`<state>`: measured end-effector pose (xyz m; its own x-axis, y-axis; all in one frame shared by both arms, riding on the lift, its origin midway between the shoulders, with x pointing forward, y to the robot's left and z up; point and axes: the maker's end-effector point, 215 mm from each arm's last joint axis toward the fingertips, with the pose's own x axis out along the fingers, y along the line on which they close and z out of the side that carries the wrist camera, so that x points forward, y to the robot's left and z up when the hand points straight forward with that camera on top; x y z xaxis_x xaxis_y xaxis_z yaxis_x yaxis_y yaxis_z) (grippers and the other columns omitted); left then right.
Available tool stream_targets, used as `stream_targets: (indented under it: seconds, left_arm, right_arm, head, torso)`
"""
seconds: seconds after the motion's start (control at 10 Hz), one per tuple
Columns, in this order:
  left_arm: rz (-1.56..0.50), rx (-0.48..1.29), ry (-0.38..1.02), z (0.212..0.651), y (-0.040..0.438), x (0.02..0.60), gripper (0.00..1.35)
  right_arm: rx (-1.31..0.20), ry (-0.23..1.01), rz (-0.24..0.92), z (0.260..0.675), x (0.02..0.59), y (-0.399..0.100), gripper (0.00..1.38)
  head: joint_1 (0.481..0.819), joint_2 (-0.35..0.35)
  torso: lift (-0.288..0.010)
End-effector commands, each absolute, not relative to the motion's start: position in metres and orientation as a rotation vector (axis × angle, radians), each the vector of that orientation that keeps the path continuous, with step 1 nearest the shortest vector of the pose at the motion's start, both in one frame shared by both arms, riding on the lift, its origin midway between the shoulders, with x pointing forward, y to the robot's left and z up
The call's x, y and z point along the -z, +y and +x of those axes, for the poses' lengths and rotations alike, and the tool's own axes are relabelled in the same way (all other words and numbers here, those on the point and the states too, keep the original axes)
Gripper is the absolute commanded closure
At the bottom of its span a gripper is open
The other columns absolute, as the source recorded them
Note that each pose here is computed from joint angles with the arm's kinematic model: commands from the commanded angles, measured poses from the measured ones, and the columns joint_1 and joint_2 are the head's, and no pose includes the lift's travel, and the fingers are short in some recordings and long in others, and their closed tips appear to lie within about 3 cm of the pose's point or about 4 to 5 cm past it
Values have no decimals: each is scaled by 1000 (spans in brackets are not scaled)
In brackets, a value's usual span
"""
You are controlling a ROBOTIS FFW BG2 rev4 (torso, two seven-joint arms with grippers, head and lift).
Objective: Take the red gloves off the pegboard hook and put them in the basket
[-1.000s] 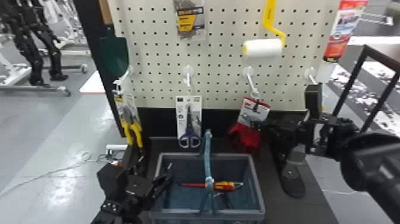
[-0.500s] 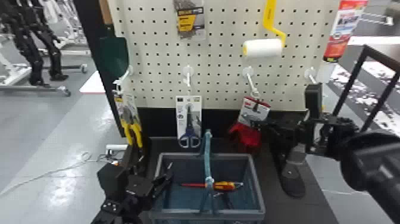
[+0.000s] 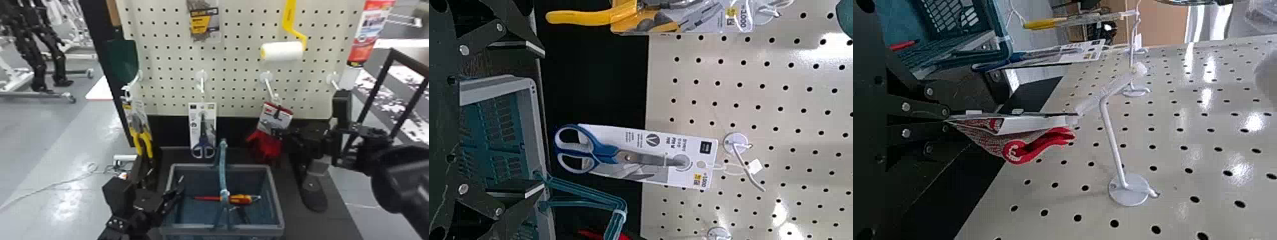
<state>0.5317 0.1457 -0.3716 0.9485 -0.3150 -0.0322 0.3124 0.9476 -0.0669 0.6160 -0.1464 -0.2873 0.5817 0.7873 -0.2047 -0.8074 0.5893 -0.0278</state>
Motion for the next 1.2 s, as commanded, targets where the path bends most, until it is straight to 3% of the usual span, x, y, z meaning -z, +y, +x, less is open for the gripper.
stream_targets:
  seconds: [0.0,0.5,0.8,1.1]
  left_arm:
    - [-63,319,43,531,145,371,354]
    - [-60,317,47,529,148,372,354]
    - [-59,312,47,529,150,372,354]
    - [-56,313,44,530,151,371,354]
  right_arm:
    - [-924,173,-132,608,283,-150,1289]
    - [-942,167,-64,547,274,-121,1289]
    - [-972,242,56,521,318,-98,1289]
    - [-1002,306,103,516,357,-89,1289]
  head:
    - [549,0]
    - [549,0]
    - [549,0]
    - [549,0]
  torso:
    - [-100]
    - [-100]
    - [-100]
    - [-100]
